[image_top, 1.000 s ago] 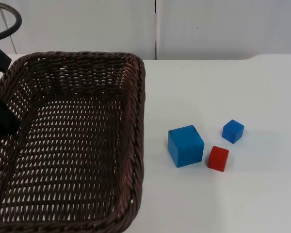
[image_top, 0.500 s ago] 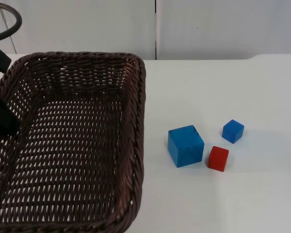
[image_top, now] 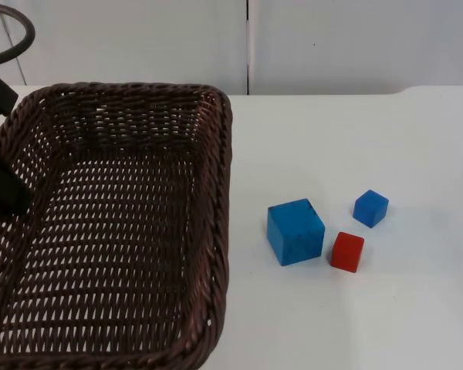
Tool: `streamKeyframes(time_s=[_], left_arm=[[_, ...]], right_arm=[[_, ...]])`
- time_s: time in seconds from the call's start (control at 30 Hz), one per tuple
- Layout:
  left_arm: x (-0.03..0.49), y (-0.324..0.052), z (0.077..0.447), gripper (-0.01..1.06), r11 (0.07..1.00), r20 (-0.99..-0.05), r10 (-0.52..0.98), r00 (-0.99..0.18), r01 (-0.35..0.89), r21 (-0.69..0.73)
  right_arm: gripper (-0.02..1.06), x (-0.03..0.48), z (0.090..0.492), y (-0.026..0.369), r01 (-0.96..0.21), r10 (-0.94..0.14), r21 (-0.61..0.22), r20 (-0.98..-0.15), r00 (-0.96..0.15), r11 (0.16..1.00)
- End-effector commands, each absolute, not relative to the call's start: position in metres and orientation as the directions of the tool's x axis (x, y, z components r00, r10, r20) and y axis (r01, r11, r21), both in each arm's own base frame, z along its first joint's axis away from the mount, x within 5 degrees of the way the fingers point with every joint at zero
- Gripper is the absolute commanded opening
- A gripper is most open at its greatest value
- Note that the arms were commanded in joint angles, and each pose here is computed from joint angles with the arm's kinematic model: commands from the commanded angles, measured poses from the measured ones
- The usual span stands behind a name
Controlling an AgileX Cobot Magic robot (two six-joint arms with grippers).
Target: Pick up the basket with the left hand and place the largest block into the basket with the right hand.
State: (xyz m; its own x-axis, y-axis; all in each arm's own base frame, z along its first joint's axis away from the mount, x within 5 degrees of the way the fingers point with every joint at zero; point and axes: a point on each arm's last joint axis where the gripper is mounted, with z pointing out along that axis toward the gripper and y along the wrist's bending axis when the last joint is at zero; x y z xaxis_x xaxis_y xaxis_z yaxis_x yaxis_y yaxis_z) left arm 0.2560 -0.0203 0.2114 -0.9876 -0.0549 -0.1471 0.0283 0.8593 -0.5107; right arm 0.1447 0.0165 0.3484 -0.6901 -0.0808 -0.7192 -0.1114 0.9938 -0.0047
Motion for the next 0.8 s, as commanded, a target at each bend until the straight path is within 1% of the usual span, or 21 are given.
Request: streamKeyframes(time_s=[0.0, 0.03, 0.13, 0.2, 0.33, 0.37, 0.5, 0.77], left_arm=[[0.254, -0.022, 0.217, 0.0, 0.843, -0.154, -0.07, -0.986, 0.024, -0.537], [0.254, -0.022, 0.217, 0.0, 0.843, -0.154, -0.07, -0.986, 0.024, -0.537], [0.254, -0.022, 0.217, 0.0, 0.843, -0.154, -0.07, -0.986, 0.024, -0.537], [0.254, -0.022, 0.217, 0.0, 0.843, -0.154, -0.07, -0.986, 0.024, -0.537], [0.254, -0.022, 0.217, 0.0, 0.843, -0.154, -0.07, -0.986, 0.024, -0.537], [0.254, -0.022, 0.217, 0.0, 0.843, -0.154, -0.07, -0.986, 0.024, -0.537], [0.255, -0.022, 0.216, 0.0, 0.843, -0.155, -0.071, -0.985, 0.024, -0.537], [0.255, -0.022, 0.216, 0.0, 0.845, -0.157, -0.071, -0.985, 0.024, -0.535]], right_arm=[[1.05, 0.153, 0.347, 0.016, -0.12, -0.101, -0.024, -0.712, -0.694, 0.992], [1.05, 0.153, 0.347, 0.016, -0.12, -0.101, -0.024, -0.712, -0.694, 0.992], [1.05, 0.161, 0.341, 0.021, -0.186, -0.159, -0.035, -0.684, -0.712, 0.982], [1.05, 0.164, 0.339, 0.022, -0.201, -0.169, -0.032, -0.678, -0.716, 0.979], [1.05, 0.176, 0.331, 0.031, -0.246, -0.161, 0.039, -0.658, -0.735, 0.968], [1.05, 0.176, 0.331, 0.031, -0.246, -0.161, 0.039, -0.658, -0.735, 0.968], [1.05, 0.187, 0.323, 0.038, -0.282, -0.165, 0.09, -0.63, -0.759, 0.955], [1.05, 0.199, 0.31, 0.047, -0.35, -0.208, 0.136, -0.59, -0.78, 0.927]])
